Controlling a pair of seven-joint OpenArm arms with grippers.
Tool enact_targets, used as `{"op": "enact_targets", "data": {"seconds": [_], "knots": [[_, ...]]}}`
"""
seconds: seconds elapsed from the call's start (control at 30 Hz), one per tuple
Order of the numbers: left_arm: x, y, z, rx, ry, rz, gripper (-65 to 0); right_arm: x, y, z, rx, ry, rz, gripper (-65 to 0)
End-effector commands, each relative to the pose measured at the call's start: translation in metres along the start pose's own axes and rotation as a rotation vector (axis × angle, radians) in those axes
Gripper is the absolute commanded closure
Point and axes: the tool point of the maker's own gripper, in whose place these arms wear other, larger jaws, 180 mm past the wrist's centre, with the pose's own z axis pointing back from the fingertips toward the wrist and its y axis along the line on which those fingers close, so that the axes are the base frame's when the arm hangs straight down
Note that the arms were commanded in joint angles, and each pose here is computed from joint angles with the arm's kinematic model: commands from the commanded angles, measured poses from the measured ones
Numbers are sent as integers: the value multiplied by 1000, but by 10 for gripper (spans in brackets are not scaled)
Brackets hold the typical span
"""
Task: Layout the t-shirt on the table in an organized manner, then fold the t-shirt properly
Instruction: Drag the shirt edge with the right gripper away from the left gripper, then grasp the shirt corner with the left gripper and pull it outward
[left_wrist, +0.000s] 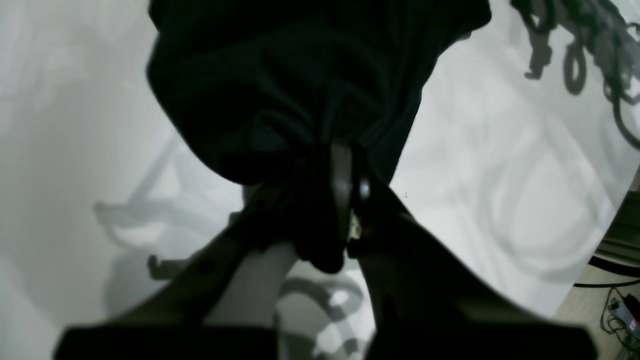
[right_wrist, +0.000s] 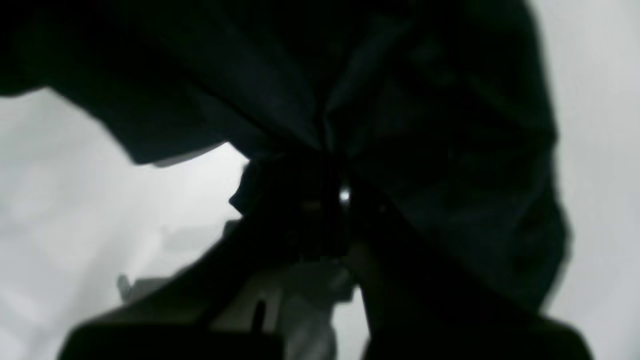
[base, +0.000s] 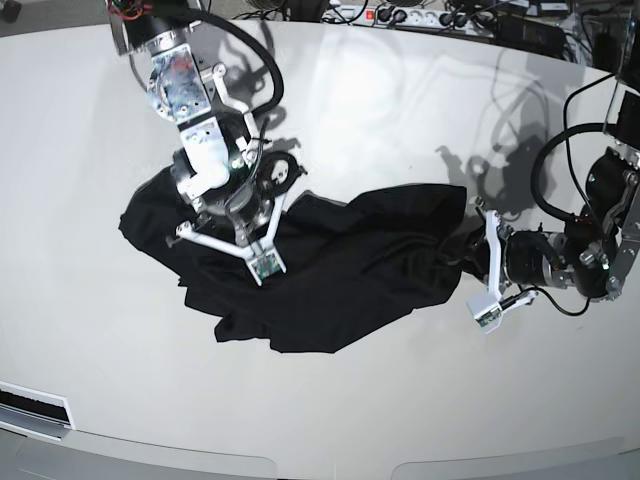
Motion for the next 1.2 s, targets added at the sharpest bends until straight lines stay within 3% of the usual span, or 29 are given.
{"op": "enact_targets", "data": {"seconds": [0.0, 0.13, 0.23, 0.33, 0.37, 0.47, 0.53, 0.6, 0.8, 0.93, 1.17], "knots": [[20, 12, 14, 26, -51, -25, 0, 25, -9, 10, -20, -66, -2, 0], [27, 16, 21, 31, -69, -26, 0, 42, -20, 42, -23, -126, 41, 0], [31, 14, 21, 18, -87, -16, 0, 50, -39, 72, -70, -210, 73, 0], [31, 14, 21, 20, -85, -17, 0, 41, -57, 91, -130, -231, 114, 0], [31, 14, 21, 20, -85, -17, -27, 37, -62, 95, -155, -230, 128, 0], [31, 14, 21, 18, -88, -16, -206, 29, -81, 104, -236, -225, 151, 0], [34, 12, 21, 8, -102, -6, -320, 26, -100, 108, -307, -220, 128, 0], [37, 10, 22, -2, -116, 1, -385, 23, -121, 112, -377, -215, 68, 0], [40, 12, 23, 0, -120, -1, -392, 6, -178, 126, -527, -187, -95, 0], [36, 8, 22, -22, -99, 16, -392, 0, -191, 128, -517, -186, -163, 0], [24, -32, 25, -236, -19, 130, -392, 2, -187, 125, -465, -200, -163, 0]]}}
